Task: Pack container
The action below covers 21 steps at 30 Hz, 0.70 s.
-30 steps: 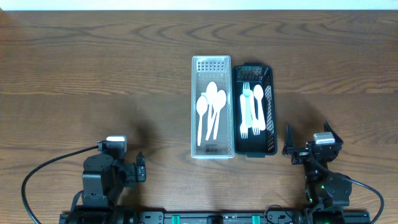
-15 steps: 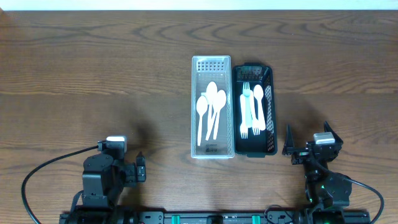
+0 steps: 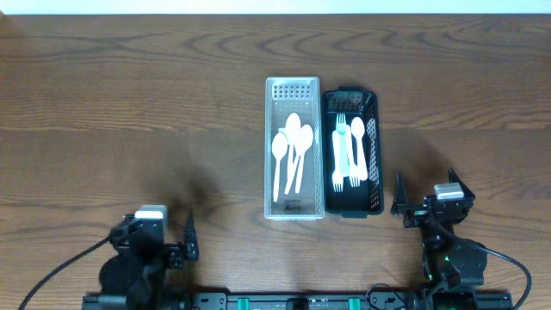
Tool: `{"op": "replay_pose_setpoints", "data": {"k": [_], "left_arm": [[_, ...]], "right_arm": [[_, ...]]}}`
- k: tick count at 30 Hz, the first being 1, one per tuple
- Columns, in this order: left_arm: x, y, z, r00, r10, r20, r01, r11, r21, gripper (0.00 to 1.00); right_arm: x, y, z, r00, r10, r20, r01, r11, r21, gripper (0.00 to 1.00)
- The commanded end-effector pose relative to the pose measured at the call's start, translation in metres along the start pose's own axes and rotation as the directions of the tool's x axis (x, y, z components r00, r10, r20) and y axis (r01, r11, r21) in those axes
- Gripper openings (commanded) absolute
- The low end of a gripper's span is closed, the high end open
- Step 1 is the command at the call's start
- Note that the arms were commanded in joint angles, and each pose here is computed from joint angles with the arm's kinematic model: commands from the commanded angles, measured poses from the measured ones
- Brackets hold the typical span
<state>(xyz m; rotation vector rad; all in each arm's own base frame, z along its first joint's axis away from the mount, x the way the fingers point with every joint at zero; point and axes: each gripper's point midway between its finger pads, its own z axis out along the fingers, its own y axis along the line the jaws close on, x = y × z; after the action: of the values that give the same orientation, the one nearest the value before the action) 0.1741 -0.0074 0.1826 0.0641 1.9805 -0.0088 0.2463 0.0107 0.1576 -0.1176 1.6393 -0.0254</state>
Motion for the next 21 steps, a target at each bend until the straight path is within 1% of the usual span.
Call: {"op": "replay_pose_setpoints", "data": {"k": [1, 3, 5, 7, 9, 11, 13, 16, 21], "left_arm": [[-0.022, 0.000, 0.005, 0.992, 0.059, 0.113, -0.059, 0.998, -0.005, 0.98], [-0.040, -0.001, 0.014, 0.974, 0.055, 0.219, -0.054, 0.998, -0.011, 0.98], [-0.050, -0.001, 0.025, 0.951, 0.054, 0.303, -0.052, 0.999, -0.013, 0.98], [-0.052, -0.002, 0.036, 0.929, 0.053, 0.366, -0.050, 0.999, -0.018, 0.98], [-0.046, -0.002, 0.048, 0.918, 0.052, 0.394, -0.048, 0.999, -0.020, 0.98], [-0.032, -0.002, 0.060, 0.921, 0.051, 0.387, -0.048, 0.999, -0.019, 0.98], [-0.012, -0.005, 0.072, 0.936, 0.047, 0.348, -0.049, 0.999, -0.003, 0.98], [0.014, -0.009, 0.082, 0.966, 0.041, 0.254, -0.049, 0.998, 0.026, 0.98], [0.013, -0.009, 0.082, 0.965, 0.032, 0.261, -0.040, 0.999, 0.027, 0.98]], "right_arm": [[0.001, 0.000, 0.000, 1.000, 0.008, -0.001, -0.008, 1.000, 0.003, 0.99], [0.001, 0.000, 0.000, 1.000, 0.008, -0.001, -0.008, 1.000, 0.003, 0.99], [0.001, 0.000, 0.000, 1.000, 0.008, -0.001, -0.008, 1.000, 0.003, 0.99], [0.001, 0.000, 0.000, 1.000, 0.008, -0.001, -0.008, 1.000, 0.003, 0.99], [0.001, 0.000, 0.000, 1.000, 0.008, -0.001, -0.008, 1.000, 0.003, 0.99], [0.001, 0.000, 0.000, 1.000, 0.008, -0.001, -0.008, 1.000, 0.003, 0.99], [0.001, 0.000, 0.000, 1.000, 0.008, -0.001, -0.008, 1.000, 0.003, 0.99], [0.001, 0.000, 0.000, 1.000, 0.008, -0.001, -0.008, 1.000, 0.003, 0.99], [0.001, 0.000, 0.000, 1.000, 0.008, -0.001, -0.008, 1.000, 0.003, 0.99]]}}
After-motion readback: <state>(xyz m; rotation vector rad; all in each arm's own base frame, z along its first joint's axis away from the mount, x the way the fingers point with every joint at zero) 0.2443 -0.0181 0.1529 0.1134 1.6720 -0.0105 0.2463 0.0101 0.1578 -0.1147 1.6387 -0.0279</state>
